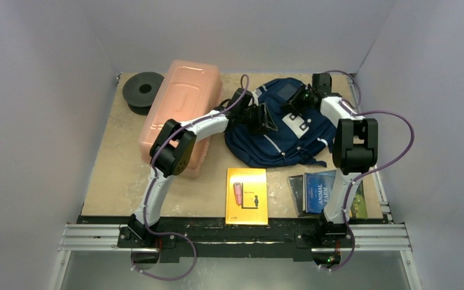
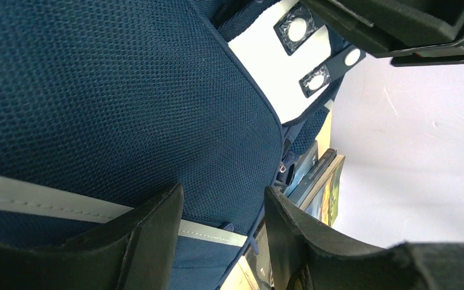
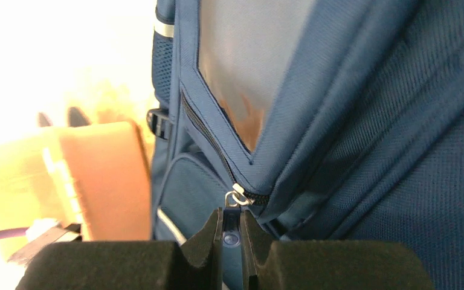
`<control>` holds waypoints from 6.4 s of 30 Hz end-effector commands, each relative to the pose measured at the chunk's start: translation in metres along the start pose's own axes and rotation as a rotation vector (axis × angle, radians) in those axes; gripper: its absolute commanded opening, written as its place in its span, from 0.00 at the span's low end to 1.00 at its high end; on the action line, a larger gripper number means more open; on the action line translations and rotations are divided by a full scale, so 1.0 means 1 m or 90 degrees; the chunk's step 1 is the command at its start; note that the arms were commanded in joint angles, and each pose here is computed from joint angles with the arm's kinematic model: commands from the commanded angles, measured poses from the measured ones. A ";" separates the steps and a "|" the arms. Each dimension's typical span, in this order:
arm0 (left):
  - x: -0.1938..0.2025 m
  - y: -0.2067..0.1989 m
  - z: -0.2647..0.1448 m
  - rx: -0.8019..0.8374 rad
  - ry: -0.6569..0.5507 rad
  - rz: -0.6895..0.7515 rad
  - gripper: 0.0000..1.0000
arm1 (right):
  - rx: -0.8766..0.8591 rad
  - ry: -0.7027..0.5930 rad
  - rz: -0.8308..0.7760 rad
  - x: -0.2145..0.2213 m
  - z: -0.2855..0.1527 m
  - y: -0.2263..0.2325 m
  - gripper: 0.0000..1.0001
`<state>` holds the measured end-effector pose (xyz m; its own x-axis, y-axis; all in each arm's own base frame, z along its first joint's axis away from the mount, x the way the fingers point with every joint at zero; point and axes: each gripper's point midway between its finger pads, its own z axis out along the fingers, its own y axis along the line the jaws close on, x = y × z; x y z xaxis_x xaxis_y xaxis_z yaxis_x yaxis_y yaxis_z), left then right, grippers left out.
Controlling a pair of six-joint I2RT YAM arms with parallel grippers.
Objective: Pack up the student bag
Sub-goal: Unzip the student bag at the center of the board.
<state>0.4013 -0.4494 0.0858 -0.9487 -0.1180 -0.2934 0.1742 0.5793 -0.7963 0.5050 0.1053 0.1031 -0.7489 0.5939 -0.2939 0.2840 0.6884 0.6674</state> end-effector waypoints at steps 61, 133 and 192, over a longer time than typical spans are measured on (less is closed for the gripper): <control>-0.053 -0.031 -0.100 -0.081 -0.048 0.135 0.59 | 0.113 -0.103 0.083 -0.002 -0.012 0.022 0.42; -0.014 0.034 -0.054 -0.142 0.076 0.118 0.59 | 0.328 -0.212 0.195 0.000 0.021 0.003 0.36; -0.033 -0.011 -0.095 -0.120 0.050 0.183 0.66 | 0.094 -0.204 -0.273 -0.024 -0.032 0.100 0.75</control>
<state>0.4054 -0.3781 0.0866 -0.9279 0.1373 -0.3468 0.3235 0.7588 -0.5653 0.5691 0.1932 0.1377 -0.6437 0.5349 -0.5473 0.1645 0.7951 0.5837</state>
